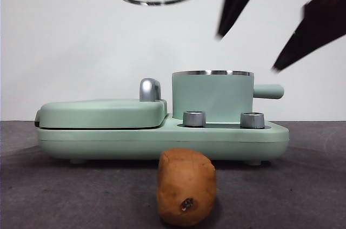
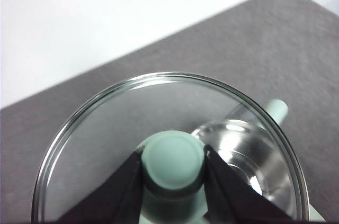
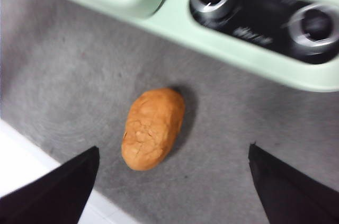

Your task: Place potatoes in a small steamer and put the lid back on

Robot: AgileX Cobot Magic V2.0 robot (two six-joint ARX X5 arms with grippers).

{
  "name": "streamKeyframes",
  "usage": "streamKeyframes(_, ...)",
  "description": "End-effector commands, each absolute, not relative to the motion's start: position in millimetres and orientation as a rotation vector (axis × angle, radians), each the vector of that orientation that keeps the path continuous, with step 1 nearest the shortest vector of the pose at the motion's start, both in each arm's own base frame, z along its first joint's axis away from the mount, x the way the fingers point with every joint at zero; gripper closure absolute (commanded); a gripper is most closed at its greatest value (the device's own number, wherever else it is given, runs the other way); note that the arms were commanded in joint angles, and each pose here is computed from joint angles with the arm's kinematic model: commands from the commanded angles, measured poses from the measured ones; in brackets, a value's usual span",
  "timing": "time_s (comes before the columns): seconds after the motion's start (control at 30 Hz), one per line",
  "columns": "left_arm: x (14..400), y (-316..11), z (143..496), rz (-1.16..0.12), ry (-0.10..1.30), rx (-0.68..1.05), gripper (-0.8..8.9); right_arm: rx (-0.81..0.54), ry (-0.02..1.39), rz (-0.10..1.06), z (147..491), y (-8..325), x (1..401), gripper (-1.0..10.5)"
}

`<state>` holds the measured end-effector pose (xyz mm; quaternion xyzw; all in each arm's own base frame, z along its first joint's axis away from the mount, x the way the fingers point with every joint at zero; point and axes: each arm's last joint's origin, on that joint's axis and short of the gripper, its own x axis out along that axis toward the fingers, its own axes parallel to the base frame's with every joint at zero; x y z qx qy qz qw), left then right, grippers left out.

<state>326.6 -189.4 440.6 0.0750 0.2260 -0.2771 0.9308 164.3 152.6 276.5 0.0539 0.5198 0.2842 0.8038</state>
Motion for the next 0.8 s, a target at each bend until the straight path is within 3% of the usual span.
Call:
streamKeyframes(0.03,323.9,-182.6,453.5,-0.557,0.42,0.142,7.96,0.12,1.156,0.609,265.2,174.8,171.5,4.9)
streamKeyframes(0.33,326.7,-167.3,450.8,-0.516,0.473,0.144,7.96,0.059,1.331,0.593,211.1,213.8,185.1,4.4)
streamKeyframes(0.53,326.7,-167.2,451.1,-0.516,0.471,0.143,7.96,0.068,1.358,0.632,191.8,232.0,187.5,4.4)
streamKeyframes(0.8,326.3,-167.1,450.3,-0.517,0.48,0.145,7.96,0.034,1.411,0.567,172.5,239.6,186.3,4.4)
